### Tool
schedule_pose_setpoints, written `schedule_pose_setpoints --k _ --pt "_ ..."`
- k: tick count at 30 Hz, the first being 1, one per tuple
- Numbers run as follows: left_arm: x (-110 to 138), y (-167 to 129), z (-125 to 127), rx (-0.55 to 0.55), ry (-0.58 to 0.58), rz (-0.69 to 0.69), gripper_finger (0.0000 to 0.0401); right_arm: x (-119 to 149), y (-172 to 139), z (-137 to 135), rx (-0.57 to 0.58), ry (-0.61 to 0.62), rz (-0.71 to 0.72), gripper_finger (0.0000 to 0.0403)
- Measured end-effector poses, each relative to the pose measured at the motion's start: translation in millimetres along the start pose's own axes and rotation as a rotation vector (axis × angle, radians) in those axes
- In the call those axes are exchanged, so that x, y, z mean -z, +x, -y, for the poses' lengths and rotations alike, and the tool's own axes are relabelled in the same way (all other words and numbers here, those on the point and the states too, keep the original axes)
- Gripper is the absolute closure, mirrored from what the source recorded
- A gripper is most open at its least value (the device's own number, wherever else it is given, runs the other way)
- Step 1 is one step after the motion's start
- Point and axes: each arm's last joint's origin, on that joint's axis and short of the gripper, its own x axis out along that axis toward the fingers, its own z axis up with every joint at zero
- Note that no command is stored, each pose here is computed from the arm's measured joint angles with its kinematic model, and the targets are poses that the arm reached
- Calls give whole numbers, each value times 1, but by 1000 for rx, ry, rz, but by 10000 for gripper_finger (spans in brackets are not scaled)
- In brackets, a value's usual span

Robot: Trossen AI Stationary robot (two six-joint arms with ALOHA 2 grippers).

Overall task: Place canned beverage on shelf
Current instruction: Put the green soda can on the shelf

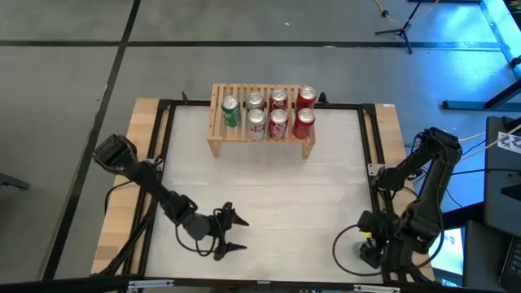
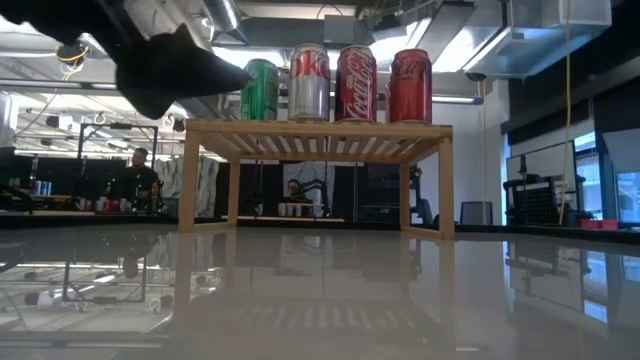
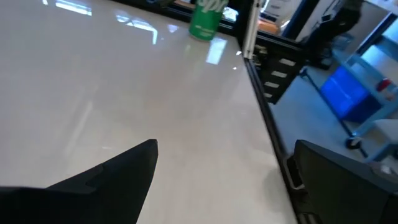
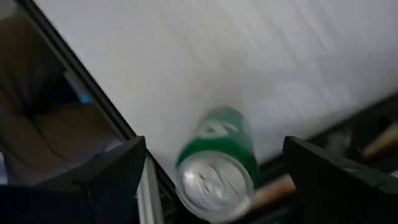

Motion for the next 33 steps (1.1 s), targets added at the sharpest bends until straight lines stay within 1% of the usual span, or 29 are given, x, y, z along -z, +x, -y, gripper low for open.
schedule_pose_setpoints --k 2,8,13,17,23,28,31,33 --pt "3 0 3 17 -7 5 34 3 0 3 24 17 -22 29" --pt "9 -3 14 45 -39 36 34 17 2 3 49 65 -61 29" --pt "7 -4 16 34 -50 68 34 29 15 -4 78 47 -58 29" --pt "7 -4 16 24 -50 74 34 32 27 -11 100 43 -51 29" --pt "7 -4 16 17 -49 76 34 35 47 -18 168 17 -33 29" --pt "7 -4 16 15 -49 77 34 38 57 -21 194 -9 -47 29" --pt "7 -4 16 18 -32 83 34 38 60 -23 196 -9 -47 41" --pt "5 -4 17 26 -29 97 34 38 60 -23 196 -9 -47 66"
